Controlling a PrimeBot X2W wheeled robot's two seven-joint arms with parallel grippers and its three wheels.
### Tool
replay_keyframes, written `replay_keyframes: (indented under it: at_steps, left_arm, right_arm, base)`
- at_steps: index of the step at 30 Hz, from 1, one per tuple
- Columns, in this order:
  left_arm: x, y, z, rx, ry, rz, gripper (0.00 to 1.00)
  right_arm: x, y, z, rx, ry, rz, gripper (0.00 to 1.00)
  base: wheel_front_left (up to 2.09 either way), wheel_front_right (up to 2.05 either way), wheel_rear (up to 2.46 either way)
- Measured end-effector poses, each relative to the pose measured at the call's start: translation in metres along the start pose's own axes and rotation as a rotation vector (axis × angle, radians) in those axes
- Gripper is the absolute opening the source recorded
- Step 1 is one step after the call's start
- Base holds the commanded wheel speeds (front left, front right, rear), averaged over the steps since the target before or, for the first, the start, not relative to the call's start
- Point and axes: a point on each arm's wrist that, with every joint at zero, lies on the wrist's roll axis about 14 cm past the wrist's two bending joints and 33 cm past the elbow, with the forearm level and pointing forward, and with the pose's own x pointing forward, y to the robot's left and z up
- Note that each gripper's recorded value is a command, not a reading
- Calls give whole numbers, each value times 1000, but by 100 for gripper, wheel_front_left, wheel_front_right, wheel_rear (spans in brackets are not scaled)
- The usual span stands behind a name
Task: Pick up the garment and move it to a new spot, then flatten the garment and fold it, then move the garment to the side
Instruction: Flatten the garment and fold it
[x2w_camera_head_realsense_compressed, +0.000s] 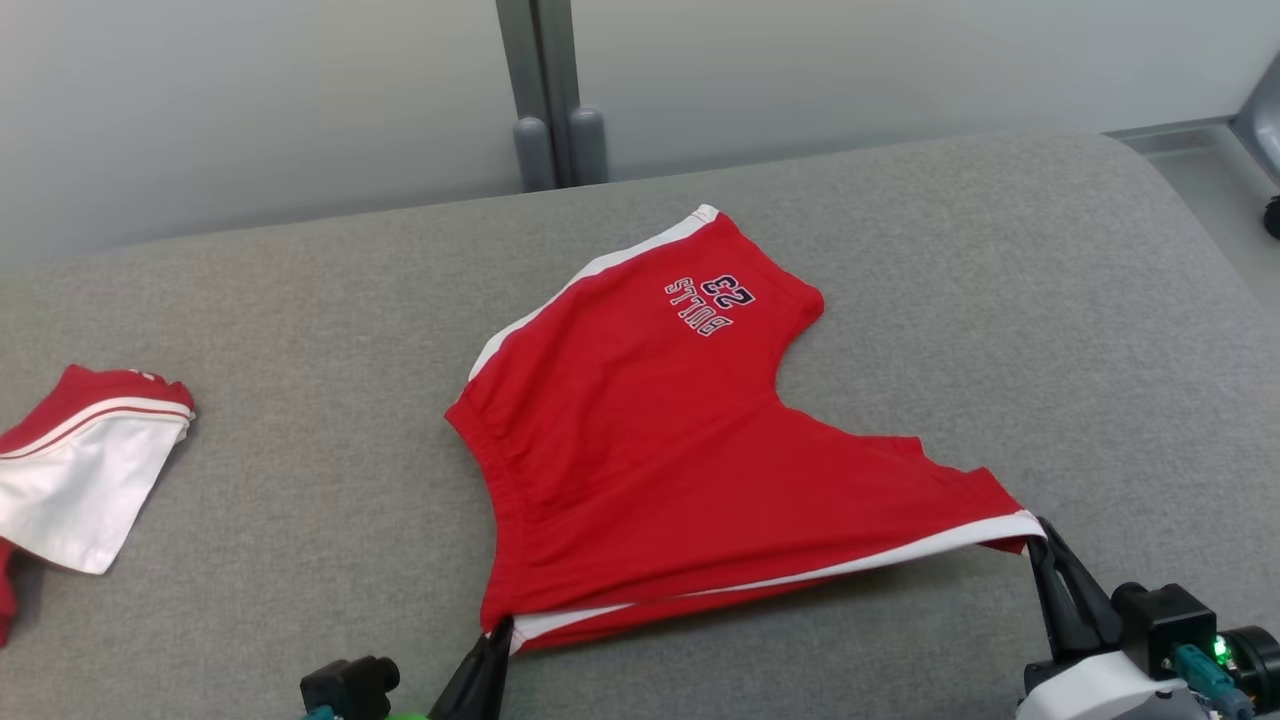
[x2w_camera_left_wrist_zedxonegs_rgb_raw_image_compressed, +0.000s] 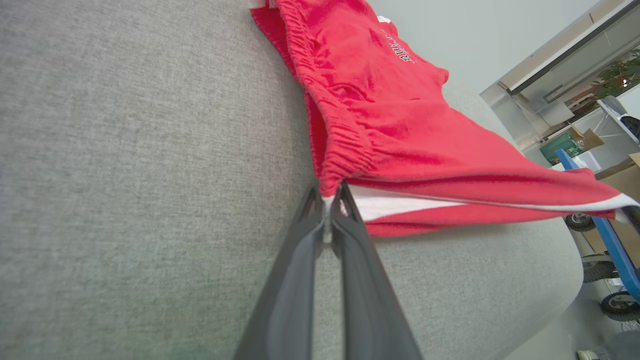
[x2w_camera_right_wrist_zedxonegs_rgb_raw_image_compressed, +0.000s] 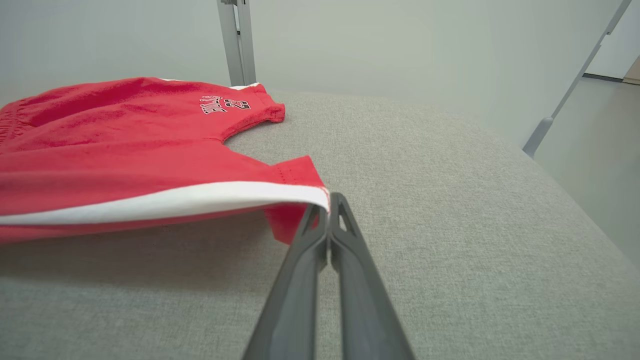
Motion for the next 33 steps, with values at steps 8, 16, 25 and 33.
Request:
replay_keyframes:
  at_steps: [8,16,25,33]
  left_arm:
    - [21,-27,49,52,-112,-113,0]
    - [53,-28,91,78,-182,-150,0]
    - [94,-11,118,75,-215,-138,0]
    - [118,16,121,46,-217,-80,0]
  right_arm:
    - [55,9,53,-93,-155,67,0]
    - [133,39,83,-202,-235,180,0]
    - [223,85,84,-304,-234,299,0]
    - [275,121,54,-369,-175,375,0]
  base:
    - [0,0,0]
    - [0,0,0]
    - [0,0,0]
    - [0,0,0]
